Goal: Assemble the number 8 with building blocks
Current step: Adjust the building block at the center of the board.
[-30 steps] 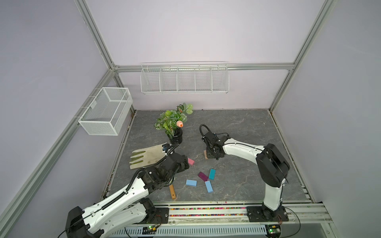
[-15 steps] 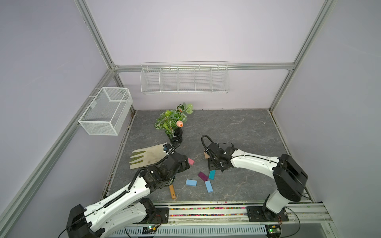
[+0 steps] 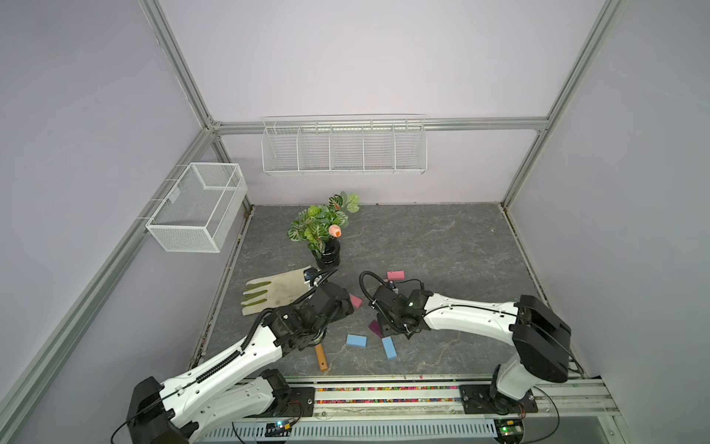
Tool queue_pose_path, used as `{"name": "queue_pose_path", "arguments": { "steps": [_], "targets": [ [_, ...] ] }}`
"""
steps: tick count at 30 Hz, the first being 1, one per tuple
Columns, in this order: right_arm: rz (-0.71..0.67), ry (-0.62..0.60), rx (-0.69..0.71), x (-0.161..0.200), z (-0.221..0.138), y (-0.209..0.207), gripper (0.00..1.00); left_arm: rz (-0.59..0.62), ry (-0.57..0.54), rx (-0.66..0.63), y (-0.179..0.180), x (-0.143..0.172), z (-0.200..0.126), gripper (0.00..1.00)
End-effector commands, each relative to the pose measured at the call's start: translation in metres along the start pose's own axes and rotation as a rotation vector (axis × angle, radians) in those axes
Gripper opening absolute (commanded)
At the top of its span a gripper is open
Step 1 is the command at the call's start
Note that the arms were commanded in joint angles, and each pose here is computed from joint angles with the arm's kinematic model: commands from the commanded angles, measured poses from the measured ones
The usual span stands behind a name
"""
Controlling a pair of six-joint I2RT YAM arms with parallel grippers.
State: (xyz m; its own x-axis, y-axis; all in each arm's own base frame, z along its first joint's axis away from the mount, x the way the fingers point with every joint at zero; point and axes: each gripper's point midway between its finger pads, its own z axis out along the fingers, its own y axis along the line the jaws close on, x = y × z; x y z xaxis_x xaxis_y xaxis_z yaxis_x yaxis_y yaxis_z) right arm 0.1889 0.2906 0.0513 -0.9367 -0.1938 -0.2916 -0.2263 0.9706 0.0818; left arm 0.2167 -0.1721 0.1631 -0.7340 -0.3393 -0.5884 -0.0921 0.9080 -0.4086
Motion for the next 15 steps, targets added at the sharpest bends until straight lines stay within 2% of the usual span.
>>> {"name": "queue_pose_path", "arguments": {
  "steps": [1,9,15],
  "targets": [
    [0.033,0.003,0.094,0.003,0.006,-0.018,0.63,-0.026,-0.026,-0.003,0.005,-0.003,-0.004,0.91],
    [0.079,-0.007,0.102,0.002,0.015,-0.025,0.62,-0.01,-0.022,0.012,-0.002,-0.004,-0.002,0.91],
    [0.12,0.042,0.08,0.004,0.029,-0.025,0.6,-0.008,-0.014,0.011,-0.003,-0.002,0.001,0.91]
  ]
}}
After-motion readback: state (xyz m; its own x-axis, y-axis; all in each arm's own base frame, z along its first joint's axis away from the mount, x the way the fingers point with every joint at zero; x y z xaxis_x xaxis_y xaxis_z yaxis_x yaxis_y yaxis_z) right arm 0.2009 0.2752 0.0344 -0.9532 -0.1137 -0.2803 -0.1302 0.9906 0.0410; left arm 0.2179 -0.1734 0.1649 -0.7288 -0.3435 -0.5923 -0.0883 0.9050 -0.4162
